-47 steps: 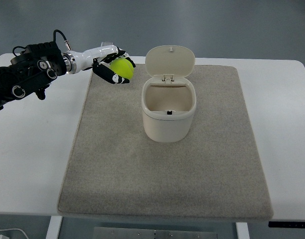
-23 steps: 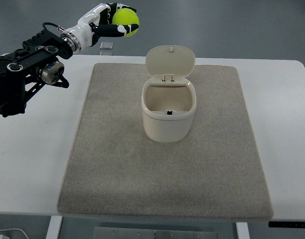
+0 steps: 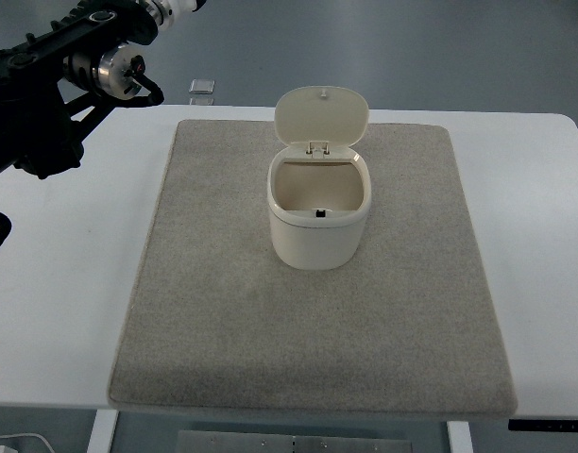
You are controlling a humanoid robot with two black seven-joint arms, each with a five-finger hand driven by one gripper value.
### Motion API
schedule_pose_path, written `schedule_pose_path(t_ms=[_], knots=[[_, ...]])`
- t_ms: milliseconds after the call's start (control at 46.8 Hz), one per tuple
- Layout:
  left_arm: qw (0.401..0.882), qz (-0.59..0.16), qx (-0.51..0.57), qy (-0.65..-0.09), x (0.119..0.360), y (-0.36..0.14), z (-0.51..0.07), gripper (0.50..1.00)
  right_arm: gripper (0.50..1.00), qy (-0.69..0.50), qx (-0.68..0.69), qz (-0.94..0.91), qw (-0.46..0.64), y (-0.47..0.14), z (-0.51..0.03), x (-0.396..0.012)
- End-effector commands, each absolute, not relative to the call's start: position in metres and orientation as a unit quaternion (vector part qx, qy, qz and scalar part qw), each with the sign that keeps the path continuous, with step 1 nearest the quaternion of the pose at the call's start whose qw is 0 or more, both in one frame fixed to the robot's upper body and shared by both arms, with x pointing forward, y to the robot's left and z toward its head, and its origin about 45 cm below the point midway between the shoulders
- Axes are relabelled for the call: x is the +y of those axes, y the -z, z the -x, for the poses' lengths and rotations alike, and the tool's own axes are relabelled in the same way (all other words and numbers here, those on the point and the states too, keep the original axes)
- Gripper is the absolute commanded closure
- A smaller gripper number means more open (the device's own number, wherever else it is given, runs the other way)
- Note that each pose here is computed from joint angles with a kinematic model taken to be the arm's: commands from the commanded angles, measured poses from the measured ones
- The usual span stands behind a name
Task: Put tennis ball into box with left hand
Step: 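Carry the ball with the left hand over the open bin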
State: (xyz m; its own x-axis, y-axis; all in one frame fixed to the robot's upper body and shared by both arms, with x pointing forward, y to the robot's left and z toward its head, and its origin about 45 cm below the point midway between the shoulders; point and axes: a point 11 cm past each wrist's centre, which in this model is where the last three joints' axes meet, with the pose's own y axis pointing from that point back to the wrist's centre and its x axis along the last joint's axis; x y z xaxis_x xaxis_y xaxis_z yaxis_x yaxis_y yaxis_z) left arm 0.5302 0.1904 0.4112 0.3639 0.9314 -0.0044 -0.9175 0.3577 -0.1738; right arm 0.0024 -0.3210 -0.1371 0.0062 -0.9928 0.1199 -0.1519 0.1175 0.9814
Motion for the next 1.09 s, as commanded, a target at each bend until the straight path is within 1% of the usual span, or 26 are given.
schedule_pose_path(t_ms=[0, 107, 235, 406, 577, 662, 790, 876, 961, 1068], knots=[[0.828, 0.078, -0.046, -0.554, 0.177, -0.415, -0.528, 1.0, 0.562, 0.426, -0.562, -0.51, 0.493, 0.137, -0.002, -0.321], [0.833, 0.084, -0.044, -0.545, 0.157, -0.421, -0.525, 1.0, 0.562, 0.426, -0.562, -0.509, 0.494, 0.137, -0.003, -0.322], [0.851, 0.091, -0.041, -0.516, 0.121, -0.43, -0.515, 1.0, 0.562, 0.426, -0.562, -0.51, 0.493, 0.137, -0.002, -0.321], [0.873, 0.105, -0.037, -0.475, 0.066, -0.44, -0.493, 1.0, 0.562, 0.426, -0.562, -0.51, 0.493, 0.137, -0.002, -0.321], [0.891, 0.125, -0.05, -0.433, 0.023, -0.467, -0.463, 1.0, 0.562, 0.426, -0.562, -0.51, 0.493, 0.137, -0.002, -0.321], [0.903, 0.129, -0.049, -0.407, 0.004, -0.468, -0.445, 1.0, 0.562, 0.426, -0.562, -0.509, 0.494, 0.137, -0.003, -0.322], [0.921, 0.118, -0.036, -0.369, -0.013, -0.459, -0.422, 1.0, 0.562, 0.426, -0.562, -0.51, 0.493, 0.137, -0.002, -0.321], [0.931, 0.076, -0.034, -0.355, -0.018, -0.432, -0.413, 1.0, 0.562, 0.426, -0.562, -0.51, 0.493, 0.137, -0.002, -0.321], [0.934, 0.032, -0.046, -0.352, -0.013, -0.406, -0.412, 1.0, 0.562, 0.426, -0.562, -0.51, 0.493, 0.137, -0.002, -0.321], [0.937, 0.002, -0.05, -0.346, -0.002, -0.387, -0.408, 1.0, 0.562, 0.426, -0.562, -0.51, 0.493, 0.137, -0.002, -0.321]])
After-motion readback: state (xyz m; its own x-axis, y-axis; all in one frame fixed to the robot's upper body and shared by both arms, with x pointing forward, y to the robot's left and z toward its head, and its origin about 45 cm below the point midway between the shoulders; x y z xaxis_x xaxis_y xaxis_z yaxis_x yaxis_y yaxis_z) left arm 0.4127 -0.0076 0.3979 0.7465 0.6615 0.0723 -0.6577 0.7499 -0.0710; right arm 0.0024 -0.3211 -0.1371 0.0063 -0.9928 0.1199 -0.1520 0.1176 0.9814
